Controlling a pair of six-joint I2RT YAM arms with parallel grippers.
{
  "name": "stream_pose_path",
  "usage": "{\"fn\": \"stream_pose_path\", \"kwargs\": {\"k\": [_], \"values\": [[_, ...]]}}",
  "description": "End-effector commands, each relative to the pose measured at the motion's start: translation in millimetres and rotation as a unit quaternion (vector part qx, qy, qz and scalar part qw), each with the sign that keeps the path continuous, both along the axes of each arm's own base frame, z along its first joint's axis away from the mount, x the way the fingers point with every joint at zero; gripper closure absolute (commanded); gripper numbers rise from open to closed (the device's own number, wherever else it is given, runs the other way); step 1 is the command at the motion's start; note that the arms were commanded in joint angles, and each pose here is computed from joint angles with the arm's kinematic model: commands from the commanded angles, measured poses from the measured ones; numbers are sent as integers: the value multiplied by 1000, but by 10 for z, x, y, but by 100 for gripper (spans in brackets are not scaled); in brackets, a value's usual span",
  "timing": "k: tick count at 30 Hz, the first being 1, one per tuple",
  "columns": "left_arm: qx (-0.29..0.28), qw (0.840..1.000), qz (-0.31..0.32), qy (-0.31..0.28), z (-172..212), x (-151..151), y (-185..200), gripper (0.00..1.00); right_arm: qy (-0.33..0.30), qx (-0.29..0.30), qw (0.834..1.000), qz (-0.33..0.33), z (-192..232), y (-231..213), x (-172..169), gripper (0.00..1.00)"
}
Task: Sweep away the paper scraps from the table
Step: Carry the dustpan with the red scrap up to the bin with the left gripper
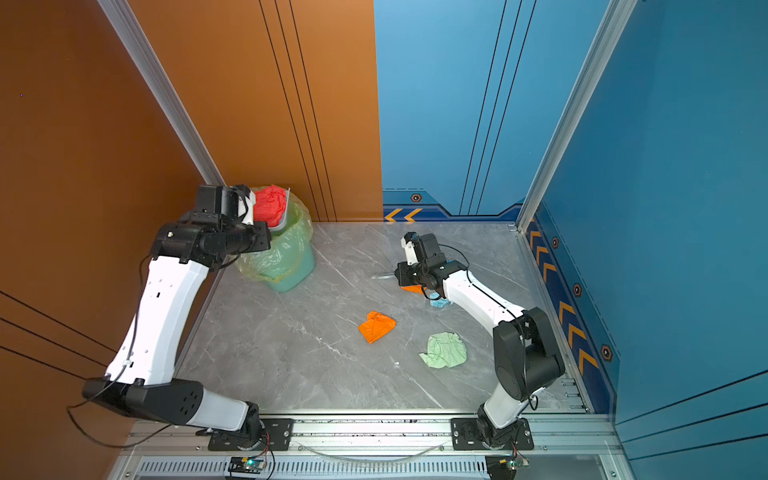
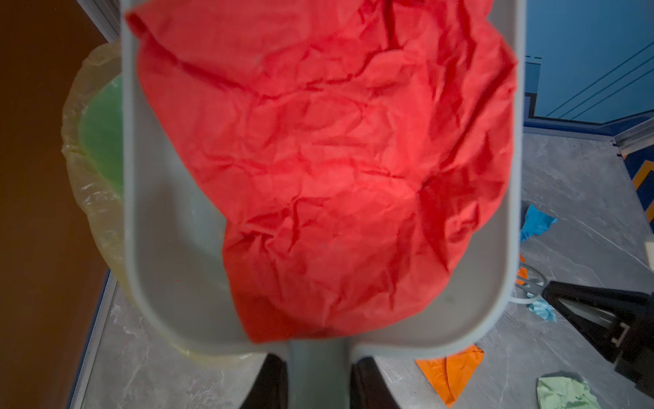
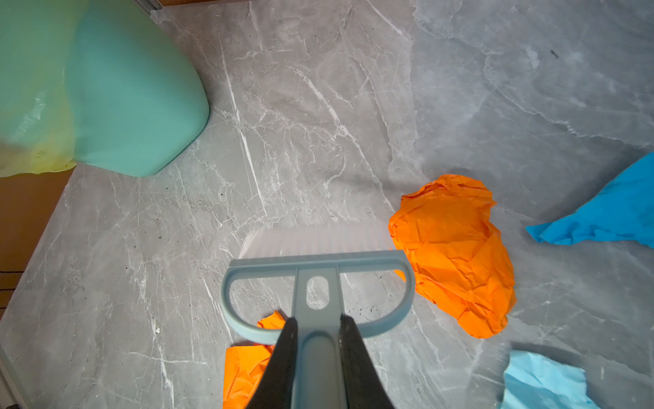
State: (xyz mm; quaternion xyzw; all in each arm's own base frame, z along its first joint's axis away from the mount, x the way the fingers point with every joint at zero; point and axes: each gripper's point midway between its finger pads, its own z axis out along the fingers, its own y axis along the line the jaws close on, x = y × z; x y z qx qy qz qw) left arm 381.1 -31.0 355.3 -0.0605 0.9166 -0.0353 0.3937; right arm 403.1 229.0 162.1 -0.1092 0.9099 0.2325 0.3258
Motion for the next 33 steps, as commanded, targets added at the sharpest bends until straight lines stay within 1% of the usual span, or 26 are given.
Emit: {"fn": "stream_pose_path", "kwargs": {"k": [1,5,9,13,17,20,25,28,29,33], "values": [[13,1000,14,6,24,88,168,100,-13,19,1000,-1,126,13,-10,100],[29,999,23,19,12,179,243,100,-16,21,1000,0,154,15,-12,100],[72,996,43,31,2,251,397,100,-22,22,1000,2,176,19,-15,100],[126,989,59,58,-36,293,556,100,-20,26,999,5,182,27,-35,100],[173,980,76,63,5,294,679,100,-20,27,999,4,185,19,-49,100],[212,970,91,74,19,274,797,100,-19,26,999,5,173,14,-62,100],[297,945,101,94,49,266,912,100,-19,31,999,4,175,25,-67,100],[348,927,90,105,66,288,906,100,-17,40,999,5,172,52,-74,100],[373,916,99,108,111,281,950,100,-16,40,999,6,163,64,-81,100],[421,895,88,122,140,328,959,100,-17,39,999,8,160,90,-102,100]]}}
